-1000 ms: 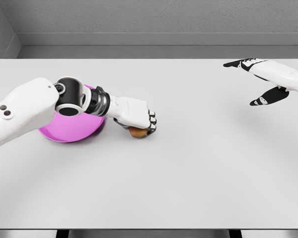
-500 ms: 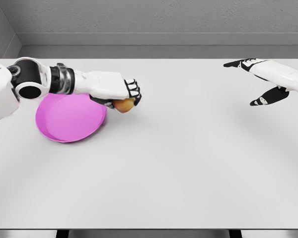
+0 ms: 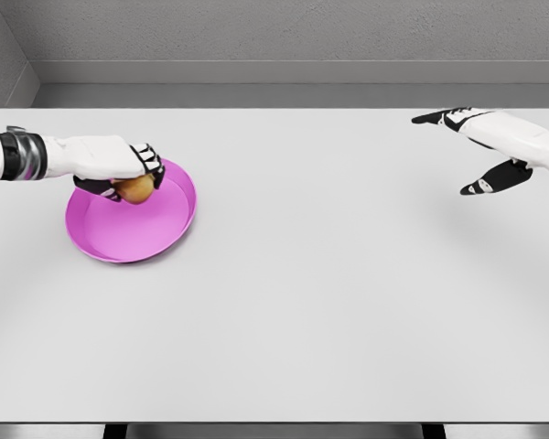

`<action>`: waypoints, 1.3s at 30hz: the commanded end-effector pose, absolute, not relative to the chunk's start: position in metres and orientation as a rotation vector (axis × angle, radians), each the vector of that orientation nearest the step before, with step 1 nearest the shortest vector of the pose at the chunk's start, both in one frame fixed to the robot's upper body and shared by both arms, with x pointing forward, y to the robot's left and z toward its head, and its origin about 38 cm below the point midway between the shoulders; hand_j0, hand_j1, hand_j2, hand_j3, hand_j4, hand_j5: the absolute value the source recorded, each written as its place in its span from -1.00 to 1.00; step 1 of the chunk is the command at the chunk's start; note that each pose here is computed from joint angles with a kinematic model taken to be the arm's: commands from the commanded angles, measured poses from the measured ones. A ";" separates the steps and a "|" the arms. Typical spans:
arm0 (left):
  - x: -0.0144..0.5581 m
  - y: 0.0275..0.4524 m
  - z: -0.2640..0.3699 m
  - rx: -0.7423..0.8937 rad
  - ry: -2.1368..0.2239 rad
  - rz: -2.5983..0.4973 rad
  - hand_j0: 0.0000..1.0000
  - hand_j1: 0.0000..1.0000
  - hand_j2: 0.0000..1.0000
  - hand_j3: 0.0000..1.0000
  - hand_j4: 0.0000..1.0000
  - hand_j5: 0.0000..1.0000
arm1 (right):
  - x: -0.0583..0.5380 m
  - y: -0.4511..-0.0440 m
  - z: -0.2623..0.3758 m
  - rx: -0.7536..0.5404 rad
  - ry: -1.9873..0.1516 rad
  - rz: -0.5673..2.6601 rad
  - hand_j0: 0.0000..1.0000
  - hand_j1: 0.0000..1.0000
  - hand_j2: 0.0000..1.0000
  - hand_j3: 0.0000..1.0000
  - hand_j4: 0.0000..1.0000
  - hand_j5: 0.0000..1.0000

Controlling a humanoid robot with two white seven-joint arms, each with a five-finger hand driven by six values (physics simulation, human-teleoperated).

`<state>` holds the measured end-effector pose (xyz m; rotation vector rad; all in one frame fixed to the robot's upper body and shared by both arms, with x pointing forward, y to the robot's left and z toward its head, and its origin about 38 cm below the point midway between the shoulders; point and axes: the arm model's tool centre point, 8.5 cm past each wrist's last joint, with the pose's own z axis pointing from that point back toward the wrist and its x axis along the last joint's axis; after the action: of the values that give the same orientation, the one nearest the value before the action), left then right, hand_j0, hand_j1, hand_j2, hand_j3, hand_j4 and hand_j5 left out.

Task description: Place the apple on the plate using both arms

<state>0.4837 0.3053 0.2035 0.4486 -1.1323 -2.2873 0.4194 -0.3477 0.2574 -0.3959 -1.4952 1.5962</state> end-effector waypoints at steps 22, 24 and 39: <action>0.488 0.337 0.237 0.472 -1.249 -2.098 1.00 1.00 1.00 1.00 1.00 1.00 | 0.419 -0.348 0.258 -0.395 -1.496 1.593 1.00 1.00 1.00 1.00 1.00 1.00; 0.488 0.353 0.244 0.498 -1.244 -2.060 1.00 1.00 1.00 1.00 1.00 1.00 | 0.419 -0.348 0.258 -0.395 -1.496 1.593 1.00 1.00 1.00 1.00 1.00 1.00; 0.484 0.404 0.228 0.526 -1.186 -1.912 1.00 1.00 1.00 1.00 1.00 1.00 | 0.419 -0.348 0.258 -0.395 -1.496 1.593 1.00 1.00 1.00 1.00 1.00 1.00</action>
<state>0.4837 0.4021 0.2264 0.5238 -1.1821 -1.9212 0.4193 -0.3480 0.2577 -0.3972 -1.4942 1.5970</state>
